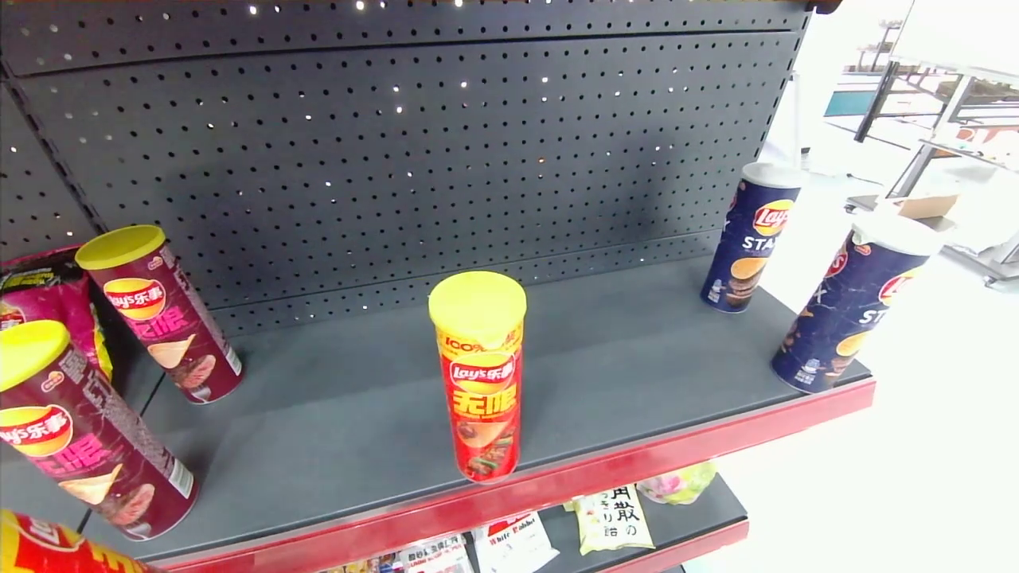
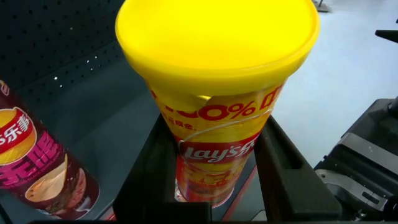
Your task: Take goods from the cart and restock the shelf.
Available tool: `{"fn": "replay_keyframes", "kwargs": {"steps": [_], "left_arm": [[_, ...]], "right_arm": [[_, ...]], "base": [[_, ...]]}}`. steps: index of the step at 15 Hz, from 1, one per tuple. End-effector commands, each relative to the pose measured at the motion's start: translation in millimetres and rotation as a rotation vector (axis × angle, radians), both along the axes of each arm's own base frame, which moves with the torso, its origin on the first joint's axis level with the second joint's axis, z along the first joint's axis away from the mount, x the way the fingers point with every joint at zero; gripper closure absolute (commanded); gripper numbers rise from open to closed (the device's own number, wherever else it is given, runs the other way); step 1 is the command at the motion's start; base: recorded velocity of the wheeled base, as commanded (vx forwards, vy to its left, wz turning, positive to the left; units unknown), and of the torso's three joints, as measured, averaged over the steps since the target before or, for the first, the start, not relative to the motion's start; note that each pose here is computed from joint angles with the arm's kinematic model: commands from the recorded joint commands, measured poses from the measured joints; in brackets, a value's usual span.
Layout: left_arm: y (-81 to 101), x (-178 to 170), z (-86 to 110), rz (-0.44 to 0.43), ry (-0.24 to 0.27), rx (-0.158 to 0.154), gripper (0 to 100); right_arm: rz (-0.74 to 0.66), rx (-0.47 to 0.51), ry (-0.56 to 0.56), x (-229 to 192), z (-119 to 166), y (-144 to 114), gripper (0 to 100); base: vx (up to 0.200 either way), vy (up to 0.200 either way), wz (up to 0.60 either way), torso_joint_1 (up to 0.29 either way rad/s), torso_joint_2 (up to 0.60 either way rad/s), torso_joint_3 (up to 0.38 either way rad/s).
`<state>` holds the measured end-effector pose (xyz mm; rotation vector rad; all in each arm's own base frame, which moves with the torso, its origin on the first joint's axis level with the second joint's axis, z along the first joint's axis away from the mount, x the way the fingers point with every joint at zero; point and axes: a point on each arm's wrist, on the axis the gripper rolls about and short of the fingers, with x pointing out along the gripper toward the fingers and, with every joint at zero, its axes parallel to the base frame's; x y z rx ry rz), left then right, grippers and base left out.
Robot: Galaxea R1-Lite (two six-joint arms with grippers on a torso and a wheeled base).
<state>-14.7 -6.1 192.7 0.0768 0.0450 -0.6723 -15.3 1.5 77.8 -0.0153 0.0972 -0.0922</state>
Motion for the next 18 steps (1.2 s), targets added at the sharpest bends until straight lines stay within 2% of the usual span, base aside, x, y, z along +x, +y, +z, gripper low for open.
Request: {"fn": "replay_keyframes", "kwargs": {"steps": [1, 6, 8, 11, 14, 18], "left_arm": [[-0.6, 2.4, 0.5, 0.001, 0.009, 0.002, 100], [-1.1, 4.6, 3.9, 0.0, 0.015, 0.002, 100], [-1.4, 5.4, 5.3, -0.002, 0.018, -0.001, 100], [-1.1, 4.5, 6.6, 0.0, 0.01, -0.003, 100], [-0.8, 3.4, 7.3, 0.001, 0.004, -0.006, 100], [-1.4, 5.5, 7.0, 0.0, 0.015, -0.002, 100]], "right_arm": [[0.005, -0.007, 0.002, 0.1, 0.0, 0.1, 0], [0.023, -0.007, 0.004, 0.3, 0.0, 0.2, 0], [0.186, -0.008, -0.024, -2.0, -0.4, -1.5, 0], [0.167, 0.002, -0.031, -2.4, -0.8, -1.3, 0], [0.065, 0.005, -0.1, -7.6, -1.8, -2.1, 0], [0.073, 0.008, -0.099, -7.6, -1.9, -2.0, 0]], "base": [[0.0, 0.0, 0.0, 0.0, 0.0, 0.0], [0.0, 0.0, 0.0, 0.0, 0.0, 0.0], [0.0, 0.0, 0.0, 0.0, 0.0, 0.0], [0.0, 0.0, 0.0, 0.0, 0.0, 0.0], [0.0, 0.0, 0.0, 0.0, 0.0, 0.0], [0.0, 0.0, 0.0, 0.0, 0.0, 0.0]]}}
